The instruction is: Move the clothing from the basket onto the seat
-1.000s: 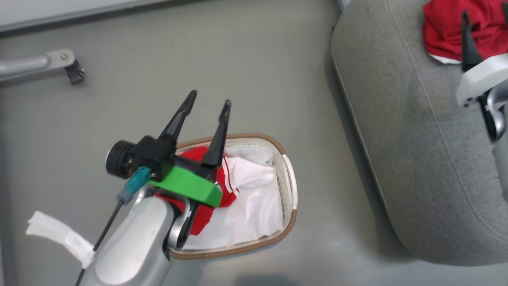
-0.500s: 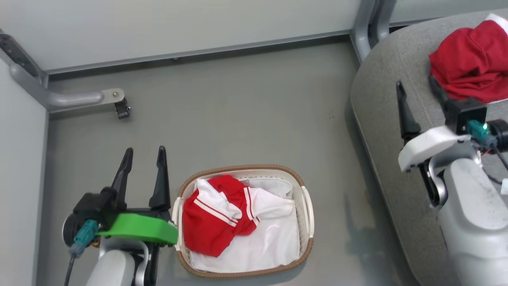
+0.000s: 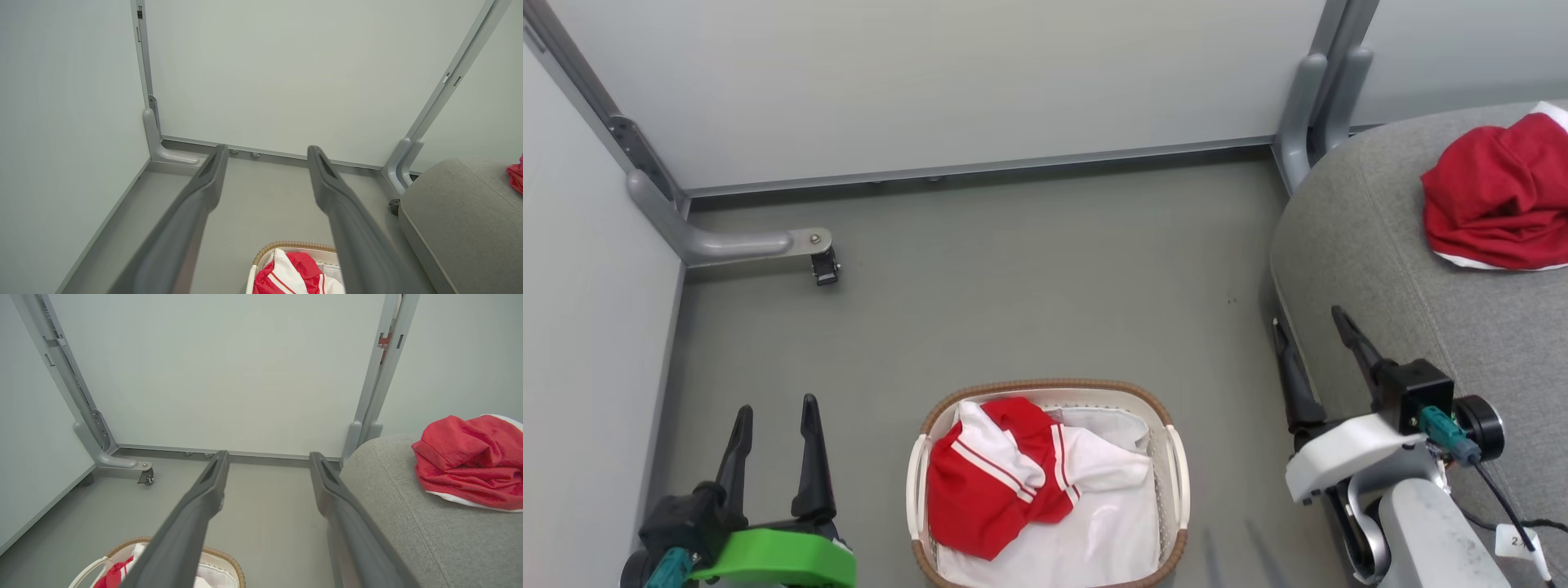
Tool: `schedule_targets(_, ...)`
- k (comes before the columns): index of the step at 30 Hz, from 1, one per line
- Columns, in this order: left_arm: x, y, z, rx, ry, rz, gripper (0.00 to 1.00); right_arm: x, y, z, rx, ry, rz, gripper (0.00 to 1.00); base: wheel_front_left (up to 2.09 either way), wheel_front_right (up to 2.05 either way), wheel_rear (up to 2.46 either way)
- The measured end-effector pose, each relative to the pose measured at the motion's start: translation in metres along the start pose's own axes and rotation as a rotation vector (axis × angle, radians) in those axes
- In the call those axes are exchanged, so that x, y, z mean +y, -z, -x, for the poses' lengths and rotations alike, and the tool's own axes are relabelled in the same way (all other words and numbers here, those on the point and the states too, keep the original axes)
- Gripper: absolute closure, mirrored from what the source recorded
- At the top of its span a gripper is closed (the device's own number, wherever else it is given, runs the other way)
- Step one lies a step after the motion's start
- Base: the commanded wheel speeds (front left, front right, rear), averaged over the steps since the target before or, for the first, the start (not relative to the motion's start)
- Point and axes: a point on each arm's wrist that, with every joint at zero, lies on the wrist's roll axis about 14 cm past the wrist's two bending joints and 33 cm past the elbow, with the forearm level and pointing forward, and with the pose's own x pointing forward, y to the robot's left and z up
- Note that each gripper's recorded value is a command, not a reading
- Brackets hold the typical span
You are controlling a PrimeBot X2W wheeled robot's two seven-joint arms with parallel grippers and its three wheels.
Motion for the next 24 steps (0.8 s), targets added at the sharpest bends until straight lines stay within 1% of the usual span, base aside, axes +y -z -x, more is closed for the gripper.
schedule_targets(3,0.004,0.0,0.008,0.0,-0.01,-0.002,0.0,0.007,0.001,0.009,0.001,-0.013,-0.011,0.0,0.0,0.0,0.0)
schedule_targets(6,0.006,0.002,0.015,0.006,-0.018,-0.003,0.0,0.014,0.002,0.016,0.001,-0.024,-0.056,0.0,0.0,0.0,0.0)
schedule_targets(9,0.004,0.004,0.02,0.011,-0.016,0.004,0.0,0.014,0.003,0.021,0.003,-0.015,-0.075,0.0,0.0,0.0,0.0)
schedule_targets(24,0.0,0.003,0.023,0.004,0.002,0.003,0.0,0.015,0.004,0.029,0.007,-0.014,-0.086,0.0,0.0,0.0,0.0)
